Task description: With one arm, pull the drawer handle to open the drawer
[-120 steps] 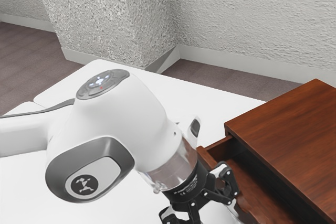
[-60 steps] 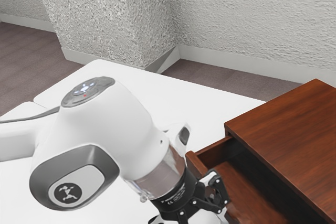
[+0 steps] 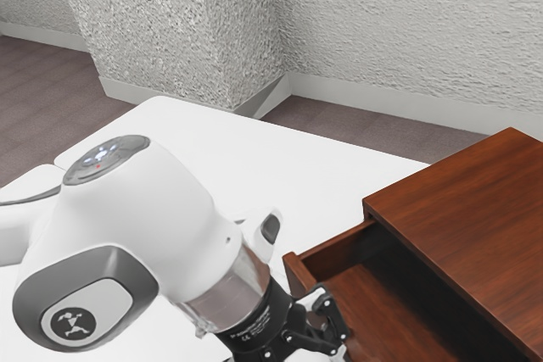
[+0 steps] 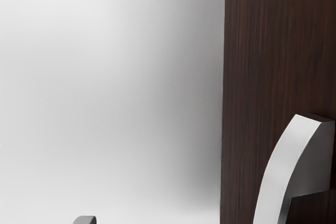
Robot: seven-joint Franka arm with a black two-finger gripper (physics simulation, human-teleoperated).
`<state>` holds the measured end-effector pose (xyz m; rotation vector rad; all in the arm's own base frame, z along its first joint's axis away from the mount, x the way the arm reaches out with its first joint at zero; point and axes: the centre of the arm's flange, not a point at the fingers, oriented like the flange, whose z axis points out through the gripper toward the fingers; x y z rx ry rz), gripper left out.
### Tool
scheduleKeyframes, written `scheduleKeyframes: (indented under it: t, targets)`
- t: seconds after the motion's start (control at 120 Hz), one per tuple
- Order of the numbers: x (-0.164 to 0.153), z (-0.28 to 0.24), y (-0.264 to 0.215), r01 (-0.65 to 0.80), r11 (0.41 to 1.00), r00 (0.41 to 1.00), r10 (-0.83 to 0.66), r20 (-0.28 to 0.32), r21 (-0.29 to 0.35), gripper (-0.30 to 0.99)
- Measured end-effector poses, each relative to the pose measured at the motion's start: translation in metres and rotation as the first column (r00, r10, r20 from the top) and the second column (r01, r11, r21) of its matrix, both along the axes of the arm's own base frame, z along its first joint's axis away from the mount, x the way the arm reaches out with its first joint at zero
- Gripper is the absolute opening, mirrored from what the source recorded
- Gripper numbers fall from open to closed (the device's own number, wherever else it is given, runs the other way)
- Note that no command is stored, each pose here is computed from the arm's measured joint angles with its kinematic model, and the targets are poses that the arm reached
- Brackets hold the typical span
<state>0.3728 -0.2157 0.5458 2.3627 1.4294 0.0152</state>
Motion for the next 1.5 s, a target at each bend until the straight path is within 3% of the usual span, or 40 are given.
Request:
scheduleKeyframes:
  t: [0.833,1.5]
  targets:
    - [-0.023,0.001,0.024,-0.004,1.000,1.000,0.004,0.012,-0.029,0.32]
    - [-0.024,0.005,0.028,0.021,1.000,0.997,-0.022,0.072,0.022,0.41]
